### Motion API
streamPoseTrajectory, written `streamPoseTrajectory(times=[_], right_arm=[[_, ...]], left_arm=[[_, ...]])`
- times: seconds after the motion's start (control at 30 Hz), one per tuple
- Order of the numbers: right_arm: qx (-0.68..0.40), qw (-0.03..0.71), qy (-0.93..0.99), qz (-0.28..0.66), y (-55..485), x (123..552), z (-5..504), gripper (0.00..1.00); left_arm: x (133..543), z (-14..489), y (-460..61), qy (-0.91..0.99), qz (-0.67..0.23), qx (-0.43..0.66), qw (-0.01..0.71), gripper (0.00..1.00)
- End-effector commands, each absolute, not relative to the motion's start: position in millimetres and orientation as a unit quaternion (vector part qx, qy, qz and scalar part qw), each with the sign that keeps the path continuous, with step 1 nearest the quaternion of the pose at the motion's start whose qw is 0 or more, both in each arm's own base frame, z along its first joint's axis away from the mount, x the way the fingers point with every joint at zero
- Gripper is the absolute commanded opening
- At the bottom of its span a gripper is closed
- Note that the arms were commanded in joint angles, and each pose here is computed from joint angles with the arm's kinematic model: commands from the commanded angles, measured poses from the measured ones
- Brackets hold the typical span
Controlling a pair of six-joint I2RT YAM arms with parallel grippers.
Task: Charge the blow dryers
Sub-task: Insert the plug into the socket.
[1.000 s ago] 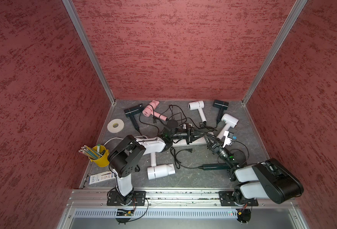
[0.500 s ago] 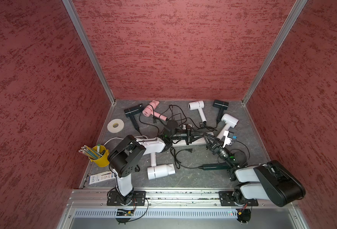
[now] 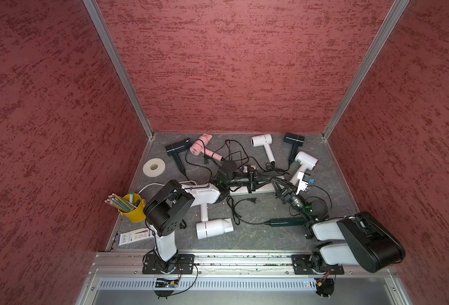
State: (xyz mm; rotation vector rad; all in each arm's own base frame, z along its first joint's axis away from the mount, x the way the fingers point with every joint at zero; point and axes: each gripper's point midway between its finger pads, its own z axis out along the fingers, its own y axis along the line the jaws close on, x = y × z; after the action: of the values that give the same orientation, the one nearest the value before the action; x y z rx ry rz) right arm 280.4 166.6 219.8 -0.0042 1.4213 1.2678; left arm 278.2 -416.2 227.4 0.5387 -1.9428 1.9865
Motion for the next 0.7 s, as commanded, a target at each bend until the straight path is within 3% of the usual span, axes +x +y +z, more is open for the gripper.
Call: streamPoseTrajectory(times=[0.0,0.4,0.67], right_arm=[[-0.039,0.659,0.503,0.558,157.8,264.5,280.6,0.40],[-0.038,0.663,0.497,0.558,156.3,264.5,285.2,0.26],[-0.033,0.669,0.495,0.554,152.8,262.5,285.7,0.05]], left_arm=[[263.3,235.2,-417.7,-0.677,0.698,0.163,0.168,0.09],[262.2,229.0,-419.1,-0.677,0.696,0.167,0.172,0.10],[264.2,231.1,-419.2,-0.670,0.707,0.159,0.161,0.18]])
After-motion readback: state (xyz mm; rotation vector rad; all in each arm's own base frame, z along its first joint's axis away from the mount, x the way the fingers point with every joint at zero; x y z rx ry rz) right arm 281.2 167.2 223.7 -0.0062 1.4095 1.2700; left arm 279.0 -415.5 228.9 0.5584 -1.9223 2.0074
